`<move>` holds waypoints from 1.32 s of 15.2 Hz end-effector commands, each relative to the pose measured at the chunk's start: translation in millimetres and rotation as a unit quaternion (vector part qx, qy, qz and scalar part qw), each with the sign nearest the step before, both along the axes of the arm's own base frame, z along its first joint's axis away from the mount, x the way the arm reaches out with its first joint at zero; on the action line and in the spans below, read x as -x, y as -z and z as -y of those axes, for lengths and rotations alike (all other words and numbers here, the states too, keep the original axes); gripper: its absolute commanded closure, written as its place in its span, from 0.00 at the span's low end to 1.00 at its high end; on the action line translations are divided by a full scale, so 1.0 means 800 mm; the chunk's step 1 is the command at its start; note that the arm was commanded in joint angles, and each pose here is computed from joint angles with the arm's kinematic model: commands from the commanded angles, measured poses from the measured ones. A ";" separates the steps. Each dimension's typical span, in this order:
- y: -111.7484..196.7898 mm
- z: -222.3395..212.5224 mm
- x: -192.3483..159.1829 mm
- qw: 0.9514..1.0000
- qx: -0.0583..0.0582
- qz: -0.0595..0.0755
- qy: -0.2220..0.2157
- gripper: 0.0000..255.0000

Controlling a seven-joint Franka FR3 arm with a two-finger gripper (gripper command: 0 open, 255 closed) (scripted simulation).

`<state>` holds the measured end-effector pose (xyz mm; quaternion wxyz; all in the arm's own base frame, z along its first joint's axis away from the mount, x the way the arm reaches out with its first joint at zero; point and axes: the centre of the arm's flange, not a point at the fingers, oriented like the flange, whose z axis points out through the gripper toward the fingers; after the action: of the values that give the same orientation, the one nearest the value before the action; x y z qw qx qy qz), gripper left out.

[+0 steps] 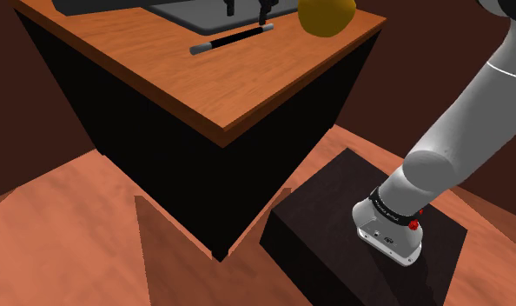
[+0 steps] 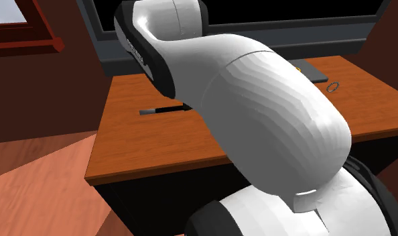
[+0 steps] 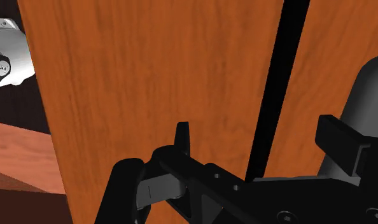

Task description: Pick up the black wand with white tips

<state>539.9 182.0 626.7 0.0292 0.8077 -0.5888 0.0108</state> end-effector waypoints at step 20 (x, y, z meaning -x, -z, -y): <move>0.050 -0.003 -0.039 0.998 0.007 -0.005 0.060 1.00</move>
<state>570.9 184.7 586.4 0.0385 0.7707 -0.6360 0.0092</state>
